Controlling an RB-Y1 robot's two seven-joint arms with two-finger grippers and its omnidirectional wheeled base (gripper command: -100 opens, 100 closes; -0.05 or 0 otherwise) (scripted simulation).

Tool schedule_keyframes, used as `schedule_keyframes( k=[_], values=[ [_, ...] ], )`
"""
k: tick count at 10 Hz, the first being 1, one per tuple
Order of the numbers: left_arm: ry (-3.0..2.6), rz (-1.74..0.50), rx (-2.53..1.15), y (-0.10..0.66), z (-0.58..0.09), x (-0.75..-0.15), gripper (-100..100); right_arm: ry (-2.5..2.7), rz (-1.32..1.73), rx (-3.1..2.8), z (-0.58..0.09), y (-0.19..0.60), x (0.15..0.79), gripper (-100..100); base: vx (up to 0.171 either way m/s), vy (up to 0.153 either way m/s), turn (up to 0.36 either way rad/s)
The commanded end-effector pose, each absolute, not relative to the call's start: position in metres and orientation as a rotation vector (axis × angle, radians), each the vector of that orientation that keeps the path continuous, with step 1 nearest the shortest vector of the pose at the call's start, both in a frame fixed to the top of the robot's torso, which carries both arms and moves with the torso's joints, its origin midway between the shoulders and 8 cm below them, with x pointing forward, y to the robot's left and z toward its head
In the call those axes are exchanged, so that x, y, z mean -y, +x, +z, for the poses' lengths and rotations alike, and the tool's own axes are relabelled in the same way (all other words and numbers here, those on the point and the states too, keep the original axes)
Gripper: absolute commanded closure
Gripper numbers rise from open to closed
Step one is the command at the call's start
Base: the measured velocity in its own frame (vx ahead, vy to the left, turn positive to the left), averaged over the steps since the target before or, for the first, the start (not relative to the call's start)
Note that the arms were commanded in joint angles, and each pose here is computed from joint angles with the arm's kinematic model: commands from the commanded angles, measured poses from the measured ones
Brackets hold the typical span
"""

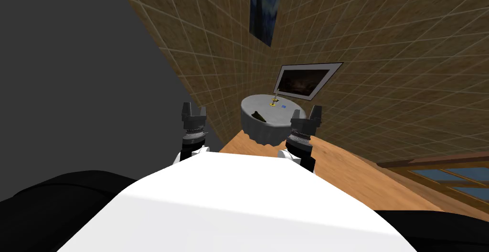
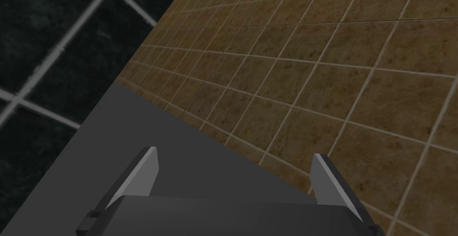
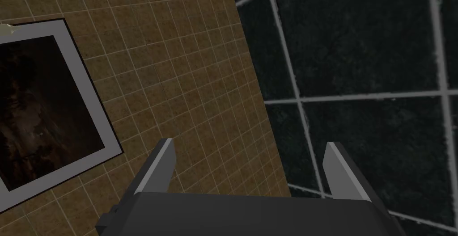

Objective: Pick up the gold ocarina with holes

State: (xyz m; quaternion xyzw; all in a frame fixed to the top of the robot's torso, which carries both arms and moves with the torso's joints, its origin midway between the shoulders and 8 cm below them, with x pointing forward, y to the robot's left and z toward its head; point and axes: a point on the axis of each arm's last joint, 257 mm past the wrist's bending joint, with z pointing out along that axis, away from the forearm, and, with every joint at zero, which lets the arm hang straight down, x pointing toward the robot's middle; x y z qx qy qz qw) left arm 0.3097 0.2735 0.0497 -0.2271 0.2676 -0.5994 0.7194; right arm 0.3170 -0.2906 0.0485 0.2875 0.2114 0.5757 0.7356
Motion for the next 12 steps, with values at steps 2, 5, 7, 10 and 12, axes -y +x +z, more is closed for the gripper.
schedule_keyframes(
  k=[2, 5, 7, 10, 12],
  values=[
    [-0.502, -1.325, -0.592, 0.31, 0.05, -0.273, 0, 0.57, 1.218, -0.548, 0.049, 0.323, 0.282, -100, 0.015, -0.028, 0.161],
    [-0.502, -1.325, -0.592, 0.31, 0.05, -0.274, 0, 0.501, 1.126, -0.65, 0.049, 0.332, 0.278, -100, 0.002, -0.029, 0.191],
    [-0.502, -1.325, -0.592, 0.31, 0.05, -0.273, 0, 0.464, 1.047, -0.722, 0.047, 0.342, 0.28, -100, -0.018, -0.012, 0.266],
    [-0.502, -1.325, -0.592, 0.31, 0.05, -0.274, 0, 0.438, 0.953, -0.801, 0.043, 0.353, 0.287, -100, -0.01, -0.013, 0.207],
    [-0.502, -1.325, -0.592, 0.31, 0.05, -0.273, 0, 0.43, 0.902, -0.845, 0.039, 0.36, 0.293, -100, -0.003, -0.02, 0.232]
  ],
)
